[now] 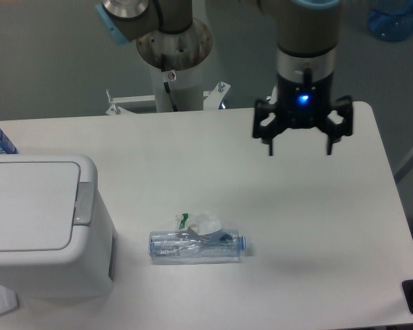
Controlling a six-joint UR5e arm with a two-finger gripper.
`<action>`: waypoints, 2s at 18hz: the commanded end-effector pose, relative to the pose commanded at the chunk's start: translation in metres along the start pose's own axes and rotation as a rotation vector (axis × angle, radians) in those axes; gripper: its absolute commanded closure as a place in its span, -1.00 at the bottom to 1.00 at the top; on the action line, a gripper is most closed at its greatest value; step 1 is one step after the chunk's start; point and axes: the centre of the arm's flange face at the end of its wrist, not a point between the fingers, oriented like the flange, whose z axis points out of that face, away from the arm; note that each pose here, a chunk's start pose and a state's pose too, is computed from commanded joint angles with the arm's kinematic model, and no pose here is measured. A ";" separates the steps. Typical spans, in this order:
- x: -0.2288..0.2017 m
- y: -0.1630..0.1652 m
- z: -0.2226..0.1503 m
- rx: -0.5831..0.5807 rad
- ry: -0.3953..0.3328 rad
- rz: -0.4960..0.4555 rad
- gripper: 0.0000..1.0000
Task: Open the trash can
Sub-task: 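Move the open gripper over to the white trash can lid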
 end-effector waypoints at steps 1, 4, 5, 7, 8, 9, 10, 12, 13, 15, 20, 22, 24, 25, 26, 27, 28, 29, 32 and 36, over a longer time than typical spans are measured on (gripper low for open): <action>0.002 -0.001 0.000 0.000 0.001 -0.015 -1.00; 0.011 -0.004 -0.001 0.007 0.010 -0.044 -1.00; 0.014 -0.006 -0.002 0.008 0.009 -0.047 -1.00; 0.018 -0.007 -0.001 0.008 0.015 -0.055 -1.00; 0.021 -0.007 0.001 0.005 0.020 -0.063 -1.00; 0.027 -0.009 0.003 0.006 0.023 -0.063 -1.00; 0.029 -0.010 0.003 0.006 0.024 -0.070 -1.00; 0.034 -0.009 0.003 0.008 0.038 -0.111 -1.00; 0.043 -0.010 0.003 0.014 0.050 -0.130 -1.00; 0.060 -0.011 0.010 0.008 0.076 -0.133 -1.00; 0.103 -0.024 0.018 0.002 0.126 -0.196 -1.00; 0.112 -0.032 0.014 0.052 0.182 -0.252 -1.00; 0.119 -0.039 0.012 0.089 0.231 -0.338 -1.00; 0.123 -0.042 0.011 0.100 0.239 -0.362 -1.00; 0.132 -0.046 0.012 0.108 0.241 -0.358 -1.00; 0.137 -0.048 0.010 0.122 0.241 -0.351 -1.00; 0.144 -0.051 0.010 0.130 0.243 -0.339 -1.00; 0.149 -0.052 0.010 0.132 0.246 -0.329 -1.00; 0.166 -0.062 0.020 0.120 0.259 -0.299 -1.00; 0.186 -0.066 0.024 0.109 0.271 -0.271 -1.00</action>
